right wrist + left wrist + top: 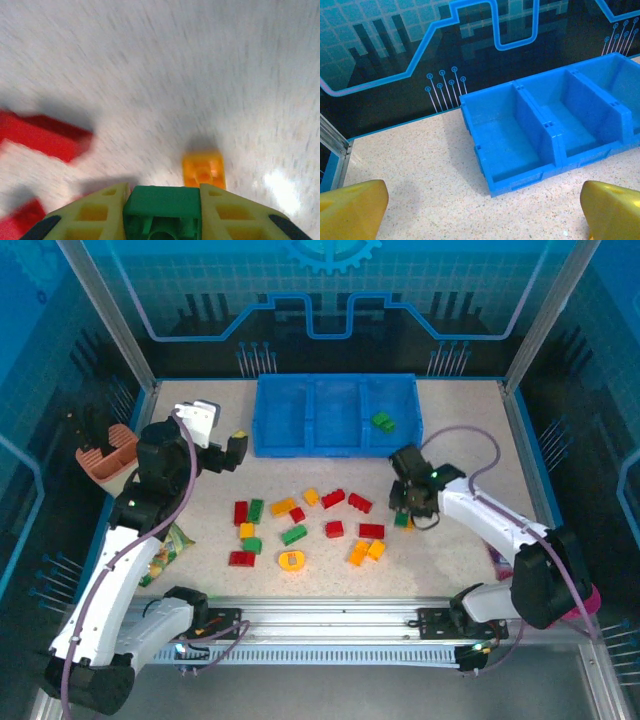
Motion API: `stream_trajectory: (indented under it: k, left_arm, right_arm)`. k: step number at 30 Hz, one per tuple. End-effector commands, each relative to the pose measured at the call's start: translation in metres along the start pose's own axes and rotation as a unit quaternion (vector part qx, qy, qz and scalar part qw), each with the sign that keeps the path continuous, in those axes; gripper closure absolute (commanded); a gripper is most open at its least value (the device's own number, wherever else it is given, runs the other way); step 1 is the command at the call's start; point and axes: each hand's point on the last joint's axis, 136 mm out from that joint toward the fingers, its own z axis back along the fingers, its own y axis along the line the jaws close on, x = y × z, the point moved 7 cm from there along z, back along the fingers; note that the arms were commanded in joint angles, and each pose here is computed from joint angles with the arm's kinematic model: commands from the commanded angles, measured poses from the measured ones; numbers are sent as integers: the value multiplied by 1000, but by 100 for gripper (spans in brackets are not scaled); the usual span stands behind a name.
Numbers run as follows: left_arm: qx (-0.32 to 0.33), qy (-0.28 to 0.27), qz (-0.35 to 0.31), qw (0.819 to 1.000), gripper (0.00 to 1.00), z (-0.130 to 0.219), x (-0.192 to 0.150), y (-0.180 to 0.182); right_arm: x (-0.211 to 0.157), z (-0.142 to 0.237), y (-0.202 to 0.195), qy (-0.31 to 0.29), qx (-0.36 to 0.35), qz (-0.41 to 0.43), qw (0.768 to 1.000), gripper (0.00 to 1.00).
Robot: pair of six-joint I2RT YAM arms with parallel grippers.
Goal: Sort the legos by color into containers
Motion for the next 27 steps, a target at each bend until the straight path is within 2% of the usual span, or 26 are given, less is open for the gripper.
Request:
stream_trajectory:
  k: [1,7,14,20,27]
  left_arm:
    - [2,-15,-6,1000,1,1,4,0]
    - [12,-7,-13,1000,1,0,3,2]
    - [10,-2,-15,1000,1,0,2,1]
    - [13,6,-21,1000,1,-1,3,2]
    - [16,13,-24,999,1,-1,3,2]
  right_arm:
    - [43,10,-2,-37,-21,68,997,71]
    - [128,0,20,-99,7,91,991,72]
    - [203,-36,63,-120,13,144,982,71]
    - [243,-83,77,-119,12,142,983,71]
    - [260,-98,79,-121,7,144,982,66]
